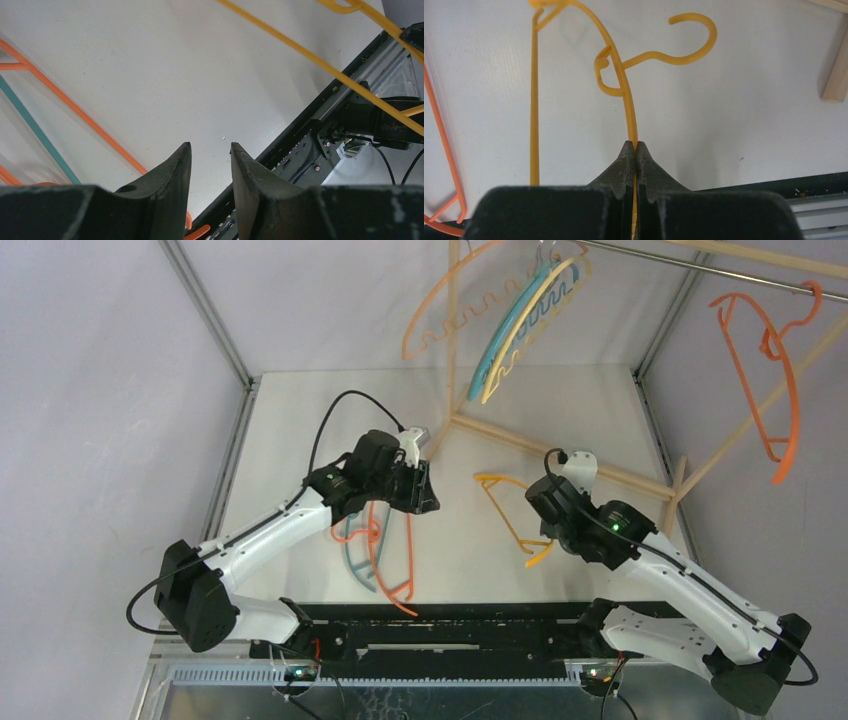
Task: Organize the hangers
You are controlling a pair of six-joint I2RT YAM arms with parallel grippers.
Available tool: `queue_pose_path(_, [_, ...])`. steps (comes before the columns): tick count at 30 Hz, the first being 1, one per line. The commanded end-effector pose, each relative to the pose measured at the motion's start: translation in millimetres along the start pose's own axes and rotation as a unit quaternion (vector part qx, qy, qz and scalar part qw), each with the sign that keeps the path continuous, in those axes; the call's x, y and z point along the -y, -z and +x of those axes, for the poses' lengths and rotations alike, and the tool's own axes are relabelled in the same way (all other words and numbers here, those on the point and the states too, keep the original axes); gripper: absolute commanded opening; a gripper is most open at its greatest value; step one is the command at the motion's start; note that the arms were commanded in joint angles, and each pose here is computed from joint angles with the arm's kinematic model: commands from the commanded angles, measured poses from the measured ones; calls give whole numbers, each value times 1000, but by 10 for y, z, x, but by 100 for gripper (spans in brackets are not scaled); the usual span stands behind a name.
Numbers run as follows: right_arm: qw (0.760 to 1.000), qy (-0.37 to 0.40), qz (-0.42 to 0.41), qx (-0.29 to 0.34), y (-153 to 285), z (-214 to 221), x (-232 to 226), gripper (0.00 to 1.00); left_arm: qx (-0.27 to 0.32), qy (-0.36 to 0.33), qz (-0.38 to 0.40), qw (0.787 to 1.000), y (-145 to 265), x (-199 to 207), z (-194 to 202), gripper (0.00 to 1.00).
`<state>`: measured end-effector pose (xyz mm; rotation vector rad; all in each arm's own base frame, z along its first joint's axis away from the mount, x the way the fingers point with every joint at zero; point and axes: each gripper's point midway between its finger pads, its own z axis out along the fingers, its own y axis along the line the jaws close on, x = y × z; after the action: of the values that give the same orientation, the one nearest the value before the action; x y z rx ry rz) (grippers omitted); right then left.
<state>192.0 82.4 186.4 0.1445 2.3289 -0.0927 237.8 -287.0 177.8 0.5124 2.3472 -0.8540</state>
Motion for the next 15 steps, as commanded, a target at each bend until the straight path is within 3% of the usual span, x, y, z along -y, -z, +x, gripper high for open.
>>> queue_pose_path(1, [999, -1, -25, 28, -20, -211, -185, 0, 31, -7, 33, 999, -8, 246, -203, 39])
queue_pose_path(15, [998, 19, -50, 18, -163, -269, -414, 0, 52, 77, 133, 987, -406, 510, -183, 46])
